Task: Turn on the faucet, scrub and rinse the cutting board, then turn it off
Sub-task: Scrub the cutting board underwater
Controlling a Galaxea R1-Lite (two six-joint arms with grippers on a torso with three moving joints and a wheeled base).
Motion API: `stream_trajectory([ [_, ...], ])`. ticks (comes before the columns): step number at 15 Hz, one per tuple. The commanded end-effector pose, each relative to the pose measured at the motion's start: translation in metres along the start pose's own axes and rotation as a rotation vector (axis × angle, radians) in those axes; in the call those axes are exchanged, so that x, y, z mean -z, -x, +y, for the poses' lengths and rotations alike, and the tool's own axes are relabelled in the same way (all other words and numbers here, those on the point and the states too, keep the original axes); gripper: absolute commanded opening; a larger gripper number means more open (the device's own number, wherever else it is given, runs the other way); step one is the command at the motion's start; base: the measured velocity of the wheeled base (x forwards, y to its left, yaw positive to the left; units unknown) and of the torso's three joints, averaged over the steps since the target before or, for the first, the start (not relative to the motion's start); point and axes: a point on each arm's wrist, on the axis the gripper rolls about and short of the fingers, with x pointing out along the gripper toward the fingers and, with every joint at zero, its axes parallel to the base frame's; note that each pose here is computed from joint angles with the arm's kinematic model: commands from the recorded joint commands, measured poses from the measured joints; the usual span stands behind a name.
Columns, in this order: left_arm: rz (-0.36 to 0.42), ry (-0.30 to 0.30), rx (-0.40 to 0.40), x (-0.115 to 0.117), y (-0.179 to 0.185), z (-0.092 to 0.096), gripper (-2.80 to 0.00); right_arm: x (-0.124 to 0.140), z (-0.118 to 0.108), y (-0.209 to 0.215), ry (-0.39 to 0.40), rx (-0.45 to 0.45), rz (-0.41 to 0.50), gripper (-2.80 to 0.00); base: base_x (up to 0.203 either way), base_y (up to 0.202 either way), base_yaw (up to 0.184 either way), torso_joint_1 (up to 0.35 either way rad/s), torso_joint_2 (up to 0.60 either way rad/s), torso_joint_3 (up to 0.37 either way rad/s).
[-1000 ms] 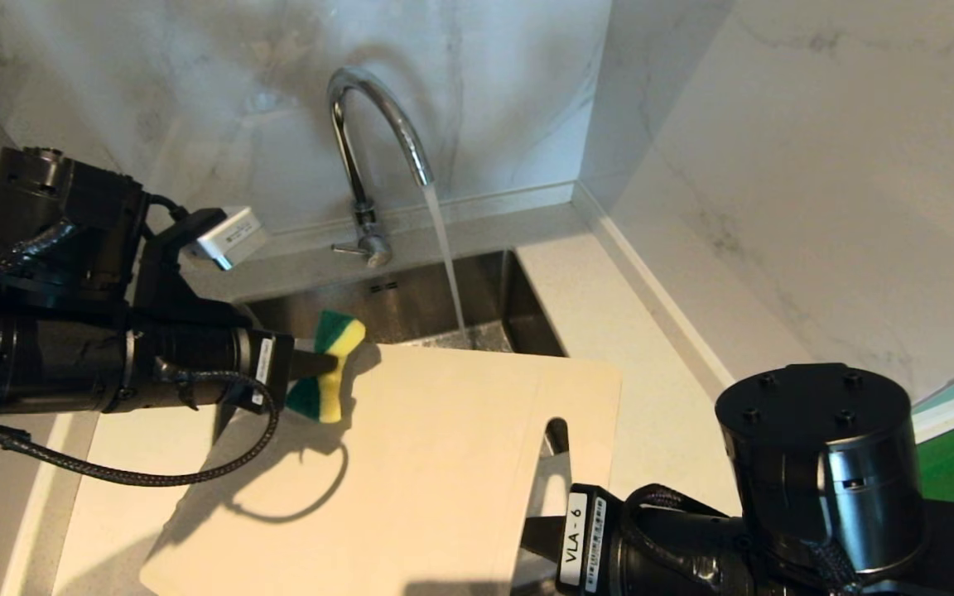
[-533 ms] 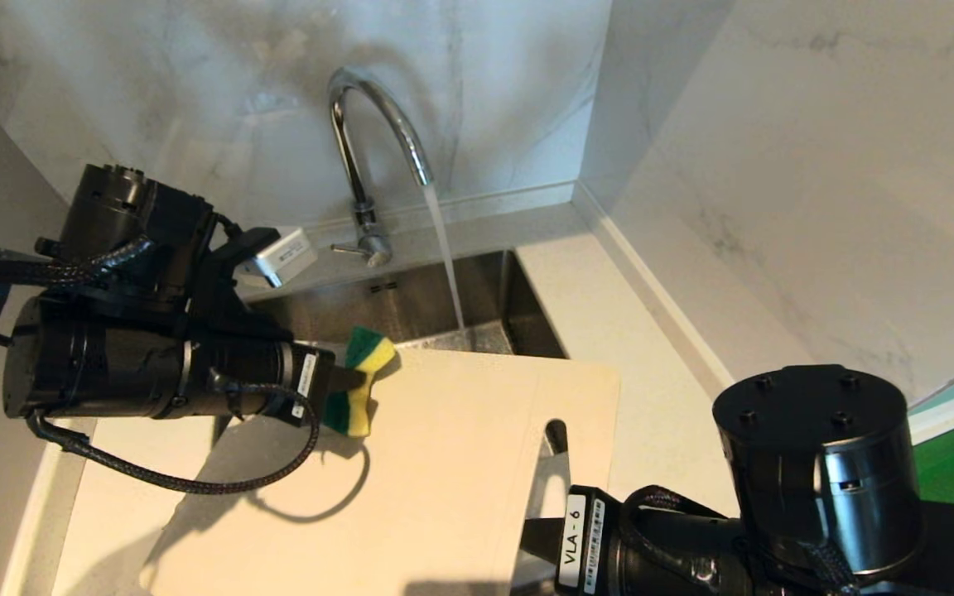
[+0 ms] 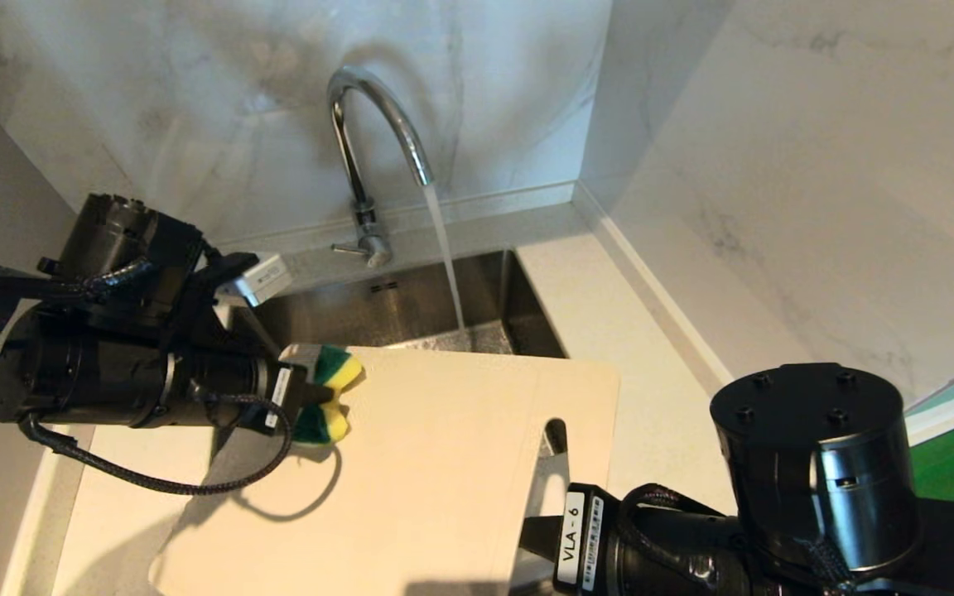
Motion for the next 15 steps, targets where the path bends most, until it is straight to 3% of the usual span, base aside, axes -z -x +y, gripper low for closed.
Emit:
stream_trajectory([
  [1, 0.048, 0.032, -0.045, 0.011, -0.007, 0.016, -2.8, 0.0, -0.001, -0.001, 0.014, 0.005, -0.002, -2.8, 0.0, 0.0, 0.0, 0.0, 0.0, 0.0],
  [4, 0.071, 0.059, -0.08, 0.017, -0.009, 0.028, -2.8, 0.0, -0.002, 0.0, 0.014, 0.01, 0.0, -2.8, 0.0, 0.0, 0.0, 0.0, 0.0, 0.0],
  [8, 0.103, 0.094, -0.17, 0.026, -0.015, 0.063, -2.8, 0.001, -0.002, 0.001, 0.011, 0.012, 0.001, -2.8, 0.0, 0.0, 0.0, 0.0, 0.0, 0.0],
  [13, 0.071, 0.141, -0.21, 0.027, -0.011, 0.108, -2.8, 0.001, -0.003, 0.001, 0.011, 0.015, 0.001, -2.8, 0.0, 0.0, 0.0, 0.0, 0.0, 0.0],
  [15, 0.053, 0.165, -0.189, 0.026, -0.005, 0.121, -2.8, 0.0, -0.002, 0.001, 0.01, 0.013, 0.0, -2.8, 0.0, 0.0, 0.0, 0.0, 0.0, 0.0],
])
